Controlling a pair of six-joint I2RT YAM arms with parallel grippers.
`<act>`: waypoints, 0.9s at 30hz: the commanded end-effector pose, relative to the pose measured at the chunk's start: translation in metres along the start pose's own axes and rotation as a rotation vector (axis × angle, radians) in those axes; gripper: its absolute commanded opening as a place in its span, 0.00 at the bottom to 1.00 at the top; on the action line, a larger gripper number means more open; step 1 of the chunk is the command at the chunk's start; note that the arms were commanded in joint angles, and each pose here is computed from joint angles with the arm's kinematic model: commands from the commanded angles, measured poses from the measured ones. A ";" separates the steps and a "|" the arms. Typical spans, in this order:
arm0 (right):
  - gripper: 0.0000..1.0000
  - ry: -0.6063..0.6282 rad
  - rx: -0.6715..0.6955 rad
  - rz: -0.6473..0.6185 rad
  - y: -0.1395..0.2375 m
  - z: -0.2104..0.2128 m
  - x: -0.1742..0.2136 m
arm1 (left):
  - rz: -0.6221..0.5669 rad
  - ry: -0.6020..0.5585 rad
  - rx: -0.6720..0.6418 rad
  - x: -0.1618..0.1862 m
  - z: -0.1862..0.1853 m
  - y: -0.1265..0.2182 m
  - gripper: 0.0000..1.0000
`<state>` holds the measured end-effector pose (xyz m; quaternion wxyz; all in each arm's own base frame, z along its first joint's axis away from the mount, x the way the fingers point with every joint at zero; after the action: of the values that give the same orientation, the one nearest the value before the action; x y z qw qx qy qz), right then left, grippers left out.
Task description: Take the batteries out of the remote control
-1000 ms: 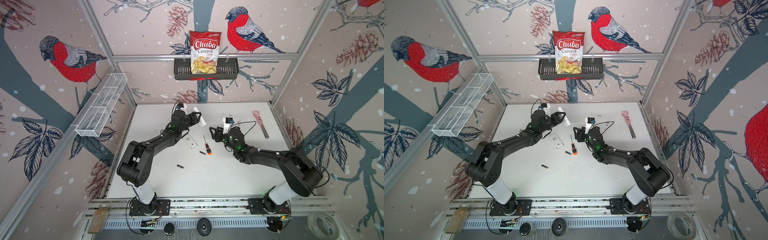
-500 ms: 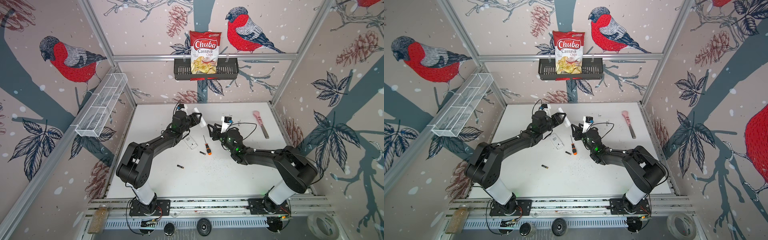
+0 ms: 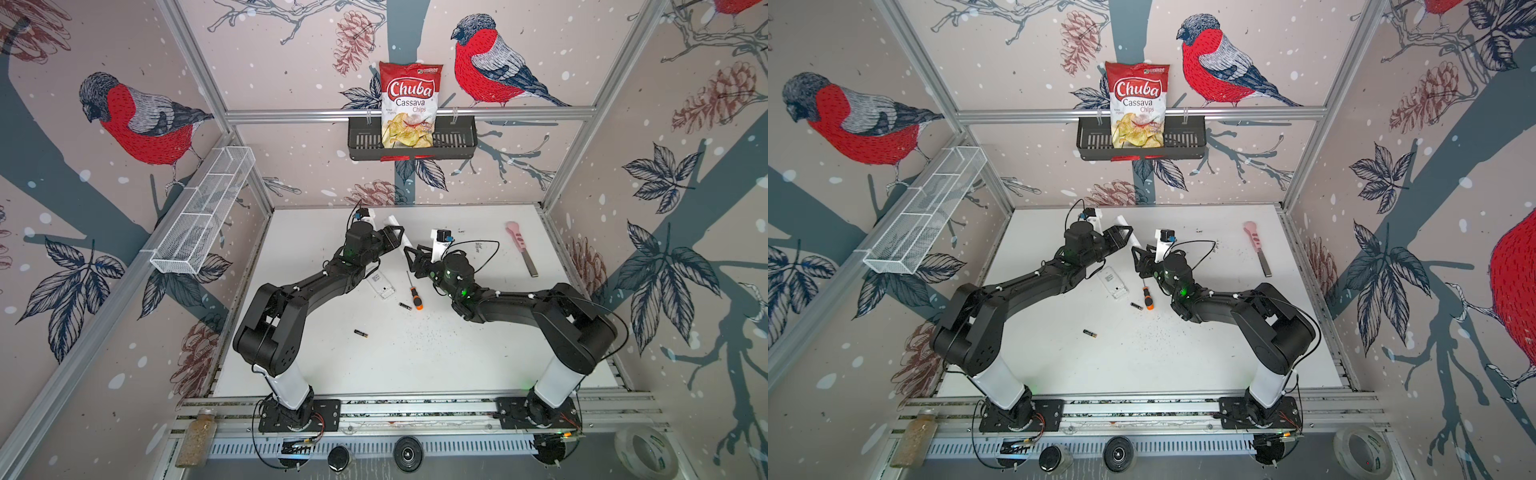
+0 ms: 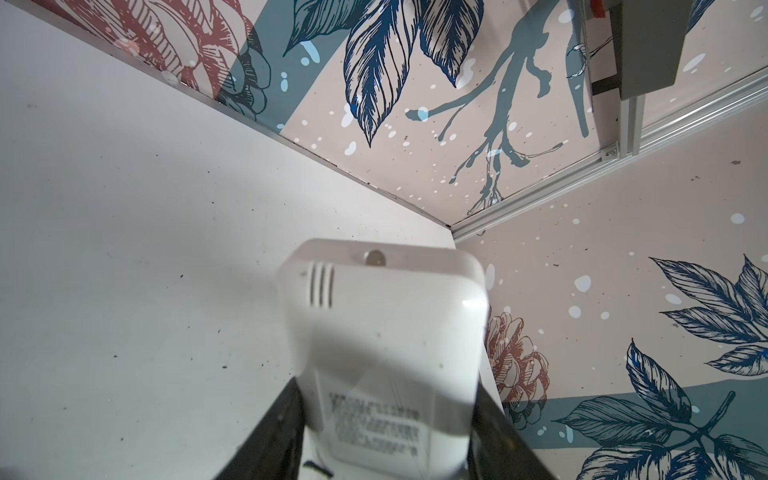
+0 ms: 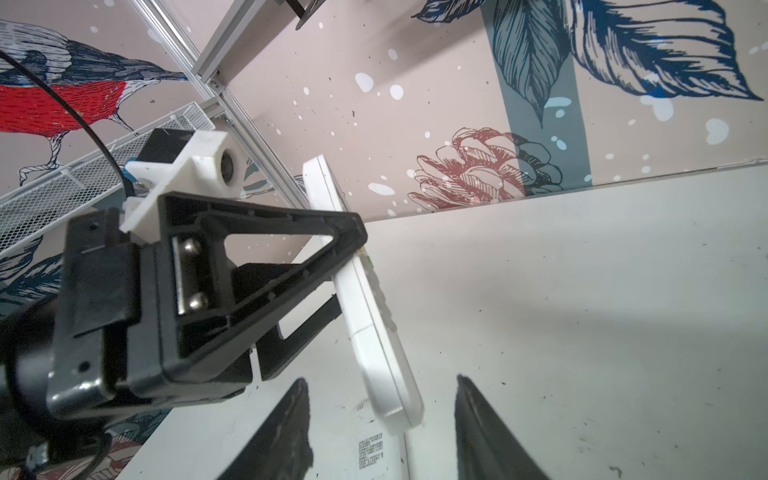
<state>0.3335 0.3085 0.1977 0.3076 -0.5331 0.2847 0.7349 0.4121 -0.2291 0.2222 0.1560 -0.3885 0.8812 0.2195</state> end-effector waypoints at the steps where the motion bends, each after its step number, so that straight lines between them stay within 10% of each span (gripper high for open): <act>1: 0.55 -0.004 -0.012 -0.017 -0.003 0.003 -0.004 | -0.014 -0.010 0.056 -0.005 -0.012 0.000 0.40; 27: 0.28 -0.007 0.030 0.015 -0.015 -0.003 0.004 | -0.018 -0.005 0.069 -0.005 -0.014 0.003 0.39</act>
<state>0.3453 0.3183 0.1914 0.3048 -0.5281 0.2928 0.7365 0.4104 -0.2306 0.2231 0.1560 -0.3817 0.8853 0.2149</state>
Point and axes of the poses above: each gripper's point midway between its finger pads, its own y axis back along the fingers, its own z axis along the line the jaws close on, x = y × z, the point moved 5 cm from there along y, back along the fingers, and after that the axes turned 11 degrees about y, right-handed, at the moved point
